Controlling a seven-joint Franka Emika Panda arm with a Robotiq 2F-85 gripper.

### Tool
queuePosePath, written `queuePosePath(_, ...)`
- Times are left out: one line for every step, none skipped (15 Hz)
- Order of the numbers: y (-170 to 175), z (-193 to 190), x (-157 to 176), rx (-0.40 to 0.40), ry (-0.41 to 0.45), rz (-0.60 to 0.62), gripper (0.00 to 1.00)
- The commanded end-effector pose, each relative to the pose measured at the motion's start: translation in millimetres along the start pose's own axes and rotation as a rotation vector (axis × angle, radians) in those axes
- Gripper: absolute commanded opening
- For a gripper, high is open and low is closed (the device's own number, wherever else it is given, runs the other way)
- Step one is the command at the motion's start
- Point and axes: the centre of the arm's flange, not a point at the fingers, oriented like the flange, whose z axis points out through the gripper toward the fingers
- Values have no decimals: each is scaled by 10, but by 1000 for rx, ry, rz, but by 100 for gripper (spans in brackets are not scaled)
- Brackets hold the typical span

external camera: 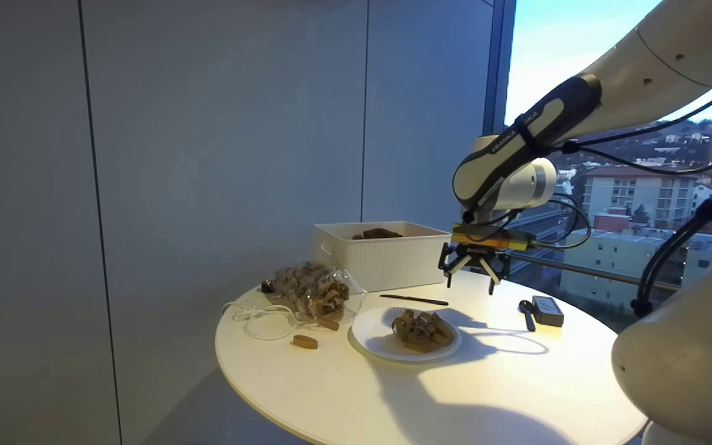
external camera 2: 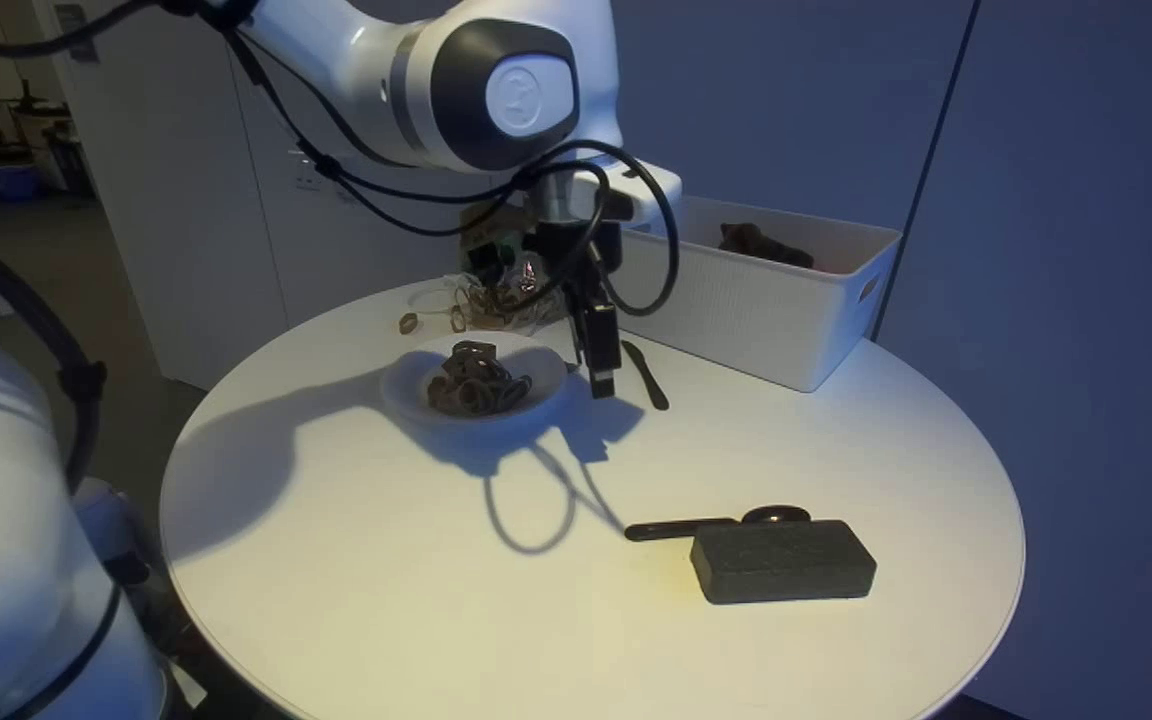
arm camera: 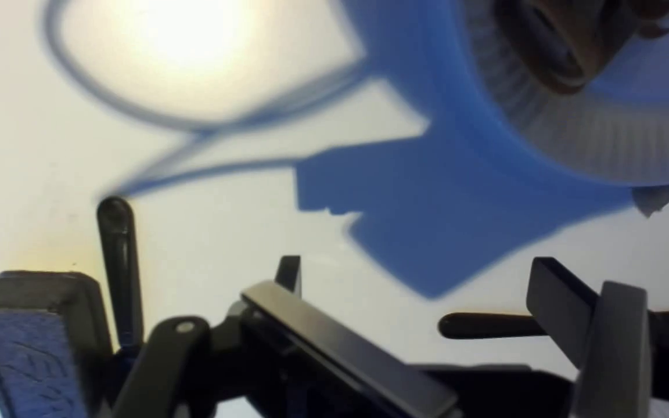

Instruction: Move the white plate backwards then put some rubber bands on the plate.

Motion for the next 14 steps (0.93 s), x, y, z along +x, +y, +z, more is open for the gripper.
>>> queuePosePath(315, 117, 314, -22, -4, 140, 100)
queuePosePath(409, 158, 381, -32, -8, 175, 100)
queuePosePath(532, 219, 473, -47, -9, 219, 100)
queuePosePath(617, 258, 534, -59, -7, 254, 100)
queuePosePath(706, 315, 607, -77, -3, 286, 100)
queuePosePath(773, 371, 669, -91, 8, 310, 100)
queuePosePath(809, 433, 726, -101, 7, 324, 100)
queuePosePath(828, 500, 782, -110, 14, 335, 100)
queuePosePath(831, 566, 821, -131, 8, 349, 100)
queuePosePath(826, 625, 861, -142, 2, 355, 100)
queuePosePath(827, 700, 897, -154, -21, 361, 100)
queuePosePath(830, 757, 922, -167, -27, 370, 100)
queuePosePath(852, 823, 964, -194, -20, 390, 100)
queuePosePath(879, 869, 997, -214, -17, 413, 100)
